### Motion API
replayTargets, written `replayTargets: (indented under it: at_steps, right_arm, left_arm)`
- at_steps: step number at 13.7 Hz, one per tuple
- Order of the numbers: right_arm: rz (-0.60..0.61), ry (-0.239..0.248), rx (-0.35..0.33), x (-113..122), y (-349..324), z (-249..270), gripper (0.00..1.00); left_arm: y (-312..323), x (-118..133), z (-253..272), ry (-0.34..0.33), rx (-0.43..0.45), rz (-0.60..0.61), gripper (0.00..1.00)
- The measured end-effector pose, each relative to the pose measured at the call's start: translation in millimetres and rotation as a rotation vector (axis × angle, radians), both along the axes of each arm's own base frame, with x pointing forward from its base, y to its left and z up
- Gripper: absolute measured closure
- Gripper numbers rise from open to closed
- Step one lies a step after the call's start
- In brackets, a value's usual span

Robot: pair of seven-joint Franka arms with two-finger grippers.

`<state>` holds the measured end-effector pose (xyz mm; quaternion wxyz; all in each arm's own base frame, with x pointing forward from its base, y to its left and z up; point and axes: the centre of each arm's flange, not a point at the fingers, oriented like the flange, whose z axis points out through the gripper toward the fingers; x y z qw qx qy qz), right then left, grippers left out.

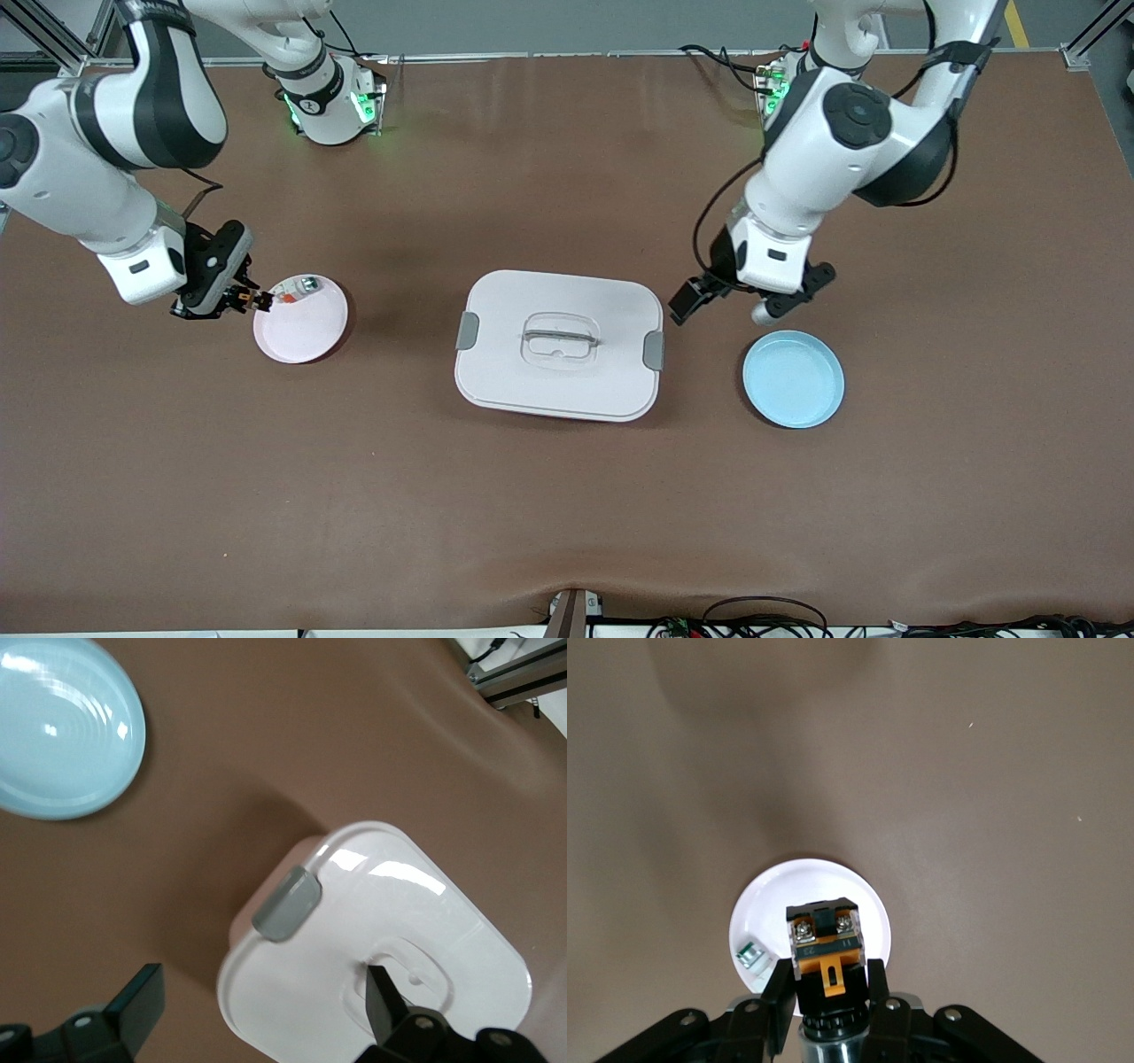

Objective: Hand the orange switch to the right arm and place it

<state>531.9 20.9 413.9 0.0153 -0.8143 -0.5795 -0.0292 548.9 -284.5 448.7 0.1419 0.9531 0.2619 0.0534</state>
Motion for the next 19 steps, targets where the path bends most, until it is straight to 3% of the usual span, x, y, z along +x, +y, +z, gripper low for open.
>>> replayTargets:
  at_steps: [4,10,14,19]
  right_arm:
    - [0.051,-0.025,-0.010,-6,-34,-49,0.63]
    - [0.088,-0.075,-0.026,-18,-51,-120,0.63]
    - [0.088,-0.104,-0.035,-33,-50,-151,0.63]
    - [0.086,-0.135,-0.042,-46,-48,-189,0.63]
  left_arm:
    - [71,30,-4,-0.074,0.075,-0.229,0.00]
    - [192,53,-10,-0.052,0.160,-0.488,0.00]
    - [245,62,44,-0.083,0.185,-0.482,0.00]
    - [268,39,103,-0.092,0.231,-0.443,0.00]
